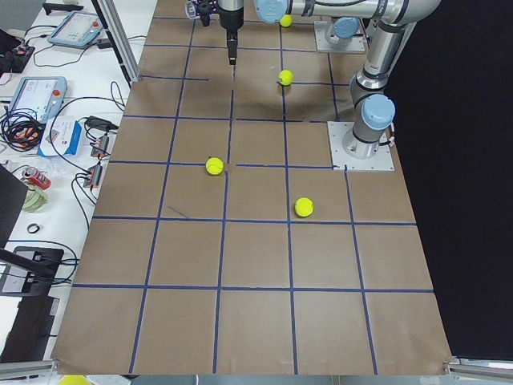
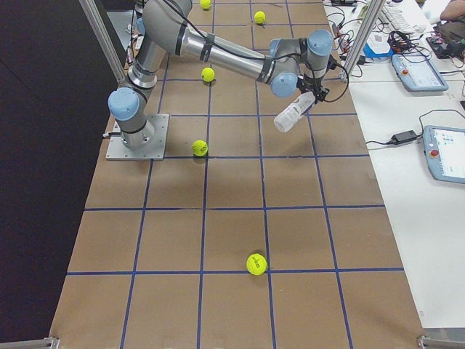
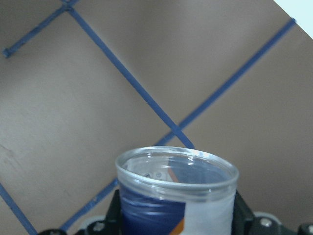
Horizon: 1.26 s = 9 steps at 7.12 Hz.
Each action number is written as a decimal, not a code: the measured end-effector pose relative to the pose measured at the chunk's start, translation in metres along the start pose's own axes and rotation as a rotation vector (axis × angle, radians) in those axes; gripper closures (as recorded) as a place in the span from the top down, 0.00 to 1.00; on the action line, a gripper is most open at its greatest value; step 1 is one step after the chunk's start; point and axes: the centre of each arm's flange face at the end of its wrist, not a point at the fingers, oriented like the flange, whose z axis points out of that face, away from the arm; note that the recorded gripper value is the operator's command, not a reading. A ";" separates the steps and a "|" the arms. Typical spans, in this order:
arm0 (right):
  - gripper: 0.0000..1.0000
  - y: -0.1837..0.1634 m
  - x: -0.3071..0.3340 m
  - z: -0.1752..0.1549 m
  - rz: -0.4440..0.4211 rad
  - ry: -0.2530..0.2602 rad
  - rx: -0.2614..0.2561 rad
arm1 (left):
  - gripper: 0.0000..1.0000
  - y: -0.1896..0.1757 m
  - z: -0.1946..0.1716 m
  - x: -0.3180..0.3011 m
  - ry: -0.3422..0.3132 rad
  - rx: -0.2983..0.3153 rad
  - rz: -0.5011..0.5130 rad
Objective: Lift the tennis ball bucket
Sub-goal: 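Carry the can with the right gripper toward the table centre and lower it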
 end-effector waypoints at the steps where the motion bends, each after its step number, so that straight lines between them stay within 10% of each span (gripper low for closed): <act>1: 0.51 -0.036 -0.043 0.021 -0.137 -0.042 0.012 | 1.00 0.000 0.000 0.000 0.000 0.000 0.000; 6: 0.58 -0.160 -0.257 0.116 -0.644 -0.131 0.060 | 1.00 0.000 0.000 0.000 0.000 0.000 -0.001; 8: 0.97 -0.171 -0.308 0.139 -0.712 -0.147 0.024 | 1.00 0.000 0.000 0.000 0.000 0.001 0.000; 9: 1.00 -0.169 -0.316 0.149 -0.722 -0.150 0.014 | 1.00 0.000 0.000 0.000 0.000 0.000 0.000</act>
